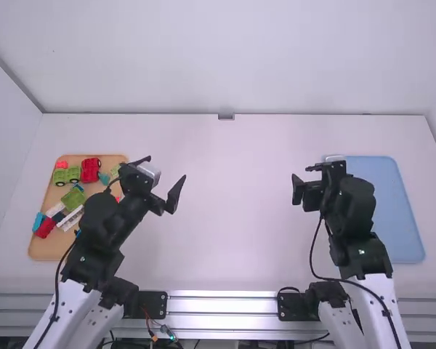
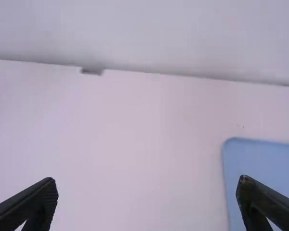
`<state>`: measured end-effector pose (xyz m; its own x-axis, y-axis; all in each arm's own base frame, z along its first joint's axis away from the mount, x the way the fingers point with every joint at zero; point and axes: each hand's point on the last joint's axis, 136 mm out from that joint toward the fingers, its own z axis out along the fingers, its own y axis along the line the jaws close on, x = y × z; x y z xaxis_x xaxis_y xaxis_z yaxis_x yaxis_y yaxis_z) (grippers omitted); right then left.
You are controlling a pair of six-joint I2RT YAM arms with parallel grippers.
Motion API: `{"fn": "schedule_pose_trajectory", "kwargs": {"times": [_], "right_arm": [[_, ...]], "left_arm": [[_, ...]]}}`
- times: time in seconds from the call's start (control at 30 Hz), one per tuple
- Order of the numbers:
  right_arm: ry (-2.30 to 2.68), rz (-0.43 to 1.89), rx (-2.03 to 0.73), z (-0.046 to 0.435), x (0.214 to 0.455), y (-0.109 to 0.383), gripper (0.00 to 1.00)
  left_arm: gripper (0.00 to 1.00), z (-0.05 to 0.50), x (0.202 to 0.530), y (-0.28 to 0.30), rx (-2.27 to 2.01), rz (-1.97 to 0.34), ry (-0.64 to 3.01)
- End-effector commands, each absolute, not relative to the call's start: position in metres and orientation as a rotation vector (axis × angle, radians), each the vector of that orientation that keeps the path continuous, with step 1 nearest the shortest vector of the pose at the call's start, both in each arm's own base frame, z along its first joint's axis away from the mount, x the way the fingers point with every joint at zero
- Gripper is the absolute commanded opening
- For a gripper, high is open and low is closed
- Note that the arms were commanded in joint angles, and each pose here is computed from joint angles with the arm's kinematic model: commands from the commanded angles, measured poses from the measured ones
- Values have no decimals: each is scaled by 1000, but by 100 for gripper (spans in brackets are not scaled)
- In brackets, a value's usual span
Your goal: Assemble lego blocks to make yellow taxi
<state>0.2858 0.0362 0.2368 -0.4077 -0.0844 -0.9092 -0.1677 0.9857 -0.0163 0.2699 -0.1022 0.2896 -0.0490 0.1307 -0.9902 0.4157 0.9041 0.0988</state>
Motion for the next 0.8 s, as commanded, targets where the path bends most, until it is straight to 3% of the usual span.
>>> {"fn": "schedule_pose_trajectory", "kwargs": {"times": [0.0,0.5,0.77], "right_arm": [[1978,53,-81,237,286,20,94],[1710,14,-12,240,267,3,67],[1694,14,-12,196,252,3,48]], "left_arm": [[95,271,272,-86,352,-214,1674],[67,203,256,0,0,0,1707],[48,154,247,0,0,0,1707]]}}
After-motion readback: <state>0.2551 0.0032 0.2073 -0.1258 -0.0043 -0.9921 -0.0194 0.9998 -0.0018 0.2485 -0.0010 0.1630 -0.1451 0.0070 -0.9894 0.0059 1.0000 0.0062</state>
